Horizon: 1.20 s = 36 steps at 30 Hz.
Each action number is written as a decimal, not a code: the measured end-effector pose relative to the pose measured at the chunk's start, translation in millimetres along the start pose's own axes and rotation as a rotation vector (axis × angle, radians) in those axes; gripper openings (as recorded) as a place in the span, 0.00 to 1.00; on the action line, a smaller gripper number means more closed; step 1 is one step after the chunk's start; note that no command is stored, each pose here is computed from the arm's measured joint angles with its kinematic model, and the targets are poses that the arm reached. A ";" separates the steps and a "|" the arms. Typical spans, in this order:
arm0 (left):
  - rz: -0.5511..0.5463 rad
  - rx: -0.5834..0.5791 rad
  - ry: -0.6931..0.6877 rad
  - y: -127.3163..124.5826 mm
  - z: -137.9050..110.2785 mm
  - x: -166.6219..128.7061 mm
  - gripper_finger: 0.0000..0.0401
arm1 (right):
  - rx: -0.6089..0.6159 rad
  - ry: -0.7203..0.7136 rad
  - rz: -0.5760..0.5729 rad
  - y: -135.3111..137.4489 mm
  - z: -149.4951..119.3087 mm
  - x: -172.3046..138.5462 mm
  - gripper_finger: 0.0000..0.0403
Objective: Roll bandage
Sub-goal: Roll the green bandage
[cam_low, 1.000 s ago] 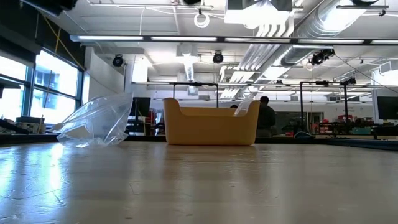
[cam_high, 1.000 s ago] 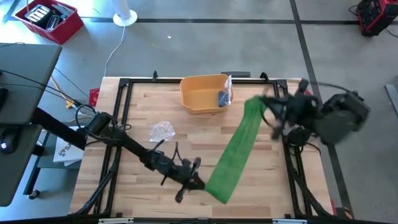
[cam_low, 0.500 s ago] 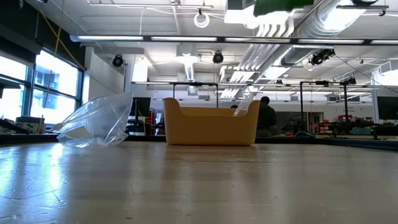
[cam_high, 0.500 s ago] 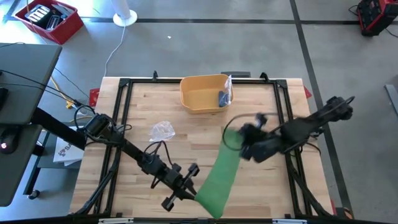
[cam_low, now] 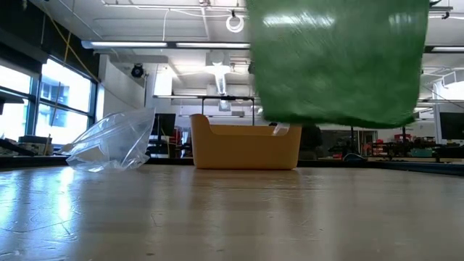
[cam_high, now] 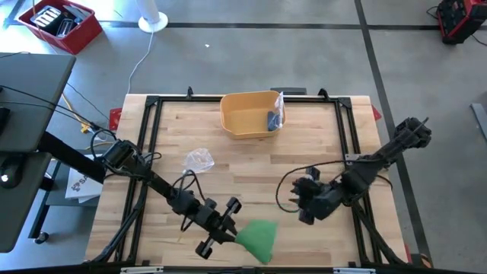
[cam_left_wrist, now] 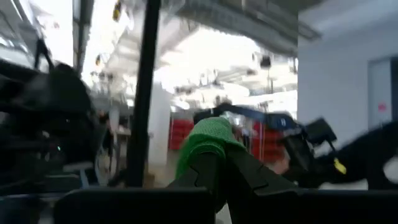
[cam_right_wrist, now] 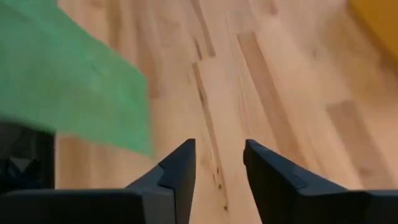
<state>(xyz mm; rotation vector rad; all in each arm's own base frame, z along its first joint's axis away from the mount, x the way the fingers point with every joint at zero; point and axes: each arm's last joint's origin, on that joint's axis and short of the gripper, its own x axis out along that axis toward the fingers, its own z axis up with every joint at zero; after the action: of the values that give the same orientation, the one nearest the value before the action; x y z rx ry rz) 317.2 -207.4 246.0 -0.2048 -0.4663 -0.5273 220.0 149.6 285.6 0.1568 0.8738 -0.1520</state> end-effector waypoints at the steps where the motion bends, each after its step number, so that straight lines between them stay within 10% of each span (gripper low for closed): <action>1: 0.002 -0.002 -0.025 -0.2 2.5 0.0 0.01 | -0.043 -0.026 0.005 5.2 1.1 -7.2 0.33; 8: 0.129 0.036 -0.078 2.9 7.8 -0.5 0.01 | -0.266 -0.248 0.122 55.2 -14.2 -35.2 0.33; 18: 0.618 0.224 0.396 46.3 -34.7 -13.0 0.01 | -0.285 -0.138 0.183 119.2 -58.2 44.6 0.33; 36: 0.980 0.322 0.589 116.0 -59.4 -94.1 0.01 | -0.406 -0.099 0.272 93.5 -14.2 150.0 0.33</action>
<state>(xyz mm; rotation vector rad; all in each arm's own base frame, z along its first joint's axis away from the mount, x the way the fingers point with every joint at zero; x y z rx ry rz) 328.7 -86.2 141.1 0.0504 0.1565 0.4529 322.6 233.7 167.8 -0.1113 0.7606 0.2693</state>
